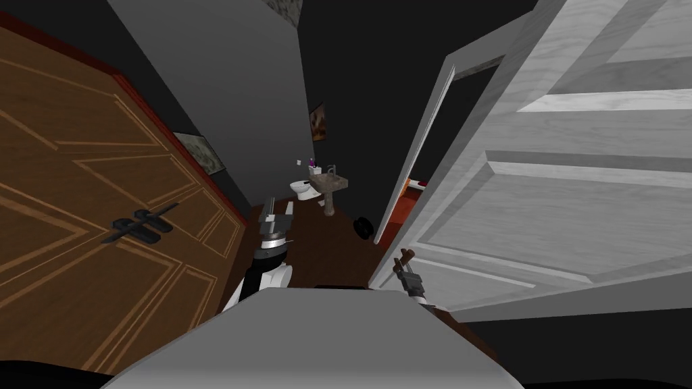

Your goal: Pull the door open

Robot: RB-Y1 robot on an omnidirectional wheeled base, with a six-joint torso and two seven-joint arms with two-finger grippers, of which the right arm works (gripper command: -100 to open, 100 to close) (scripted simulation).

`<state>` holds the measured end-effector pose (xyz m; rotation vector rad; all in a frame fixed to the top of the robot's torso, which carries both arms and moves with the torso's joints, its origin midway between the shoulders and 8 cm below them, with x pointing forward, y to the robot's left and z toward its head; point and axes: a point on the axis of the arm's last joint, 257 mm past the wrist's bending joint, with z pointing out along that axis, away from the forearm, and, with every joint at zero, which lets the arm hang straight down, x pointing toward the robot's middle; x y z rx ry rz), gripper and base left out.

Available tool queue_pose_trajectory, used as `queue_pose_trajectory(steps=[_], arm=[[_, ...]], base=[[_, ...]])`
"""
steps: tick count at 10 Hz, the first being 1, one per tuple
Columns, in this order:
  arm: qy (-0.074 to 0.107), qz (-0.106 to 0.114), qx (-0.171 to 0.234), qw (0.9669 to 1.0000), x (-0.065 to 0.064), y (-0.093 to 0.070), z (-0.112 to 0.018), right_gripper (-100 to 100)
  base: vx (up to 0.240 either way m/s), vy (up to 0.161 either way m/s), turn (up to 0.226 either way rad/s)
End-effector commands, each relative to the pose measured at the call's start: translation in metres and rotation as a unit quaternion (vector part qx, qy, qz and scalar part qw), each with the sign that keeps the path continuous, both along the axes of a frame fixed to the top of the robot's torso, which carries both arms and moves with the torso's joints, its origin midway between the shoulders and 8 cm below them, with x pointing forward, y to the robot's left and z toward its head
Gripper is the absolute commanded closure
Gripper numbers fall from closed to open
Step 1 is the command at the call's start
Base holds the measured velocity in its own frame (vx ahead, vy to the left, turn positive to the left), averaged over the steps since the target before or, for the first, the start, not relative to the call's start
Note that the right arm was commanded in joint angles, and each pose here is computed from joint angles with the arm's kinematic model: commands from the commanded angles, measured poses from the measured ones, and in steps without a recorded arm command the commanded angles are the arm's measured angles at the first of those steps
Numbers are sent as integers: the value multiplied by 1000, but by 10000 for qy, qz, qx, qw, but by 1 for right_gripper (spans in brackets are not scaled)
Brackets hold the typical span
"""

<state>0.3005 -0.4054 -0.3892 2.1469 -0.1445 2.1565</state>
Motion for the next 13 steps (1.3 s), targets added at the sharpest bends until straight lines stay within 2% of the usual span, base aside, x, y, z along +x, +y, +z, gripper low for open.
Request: queue_pose_trajectory(steps=[1, 2, 9, 11, 13], arm=[[22, 108, 3, 9999, -7, 1, -2, 100], [7, 69, 1, 10000, -2, 2, -1, 100], [21, 423, 2, 9991, -20, 3, -2, 100], [25, 425, -2, 9991, -20, 2, -2, 100], [34, 552, -20, 9985, -37, 6, -4, 100]], base=[[-235, -32, 121], [-108, -6, 29], [-223, -30, 140], [-143, -41, 73], [-56, -8, 33]])
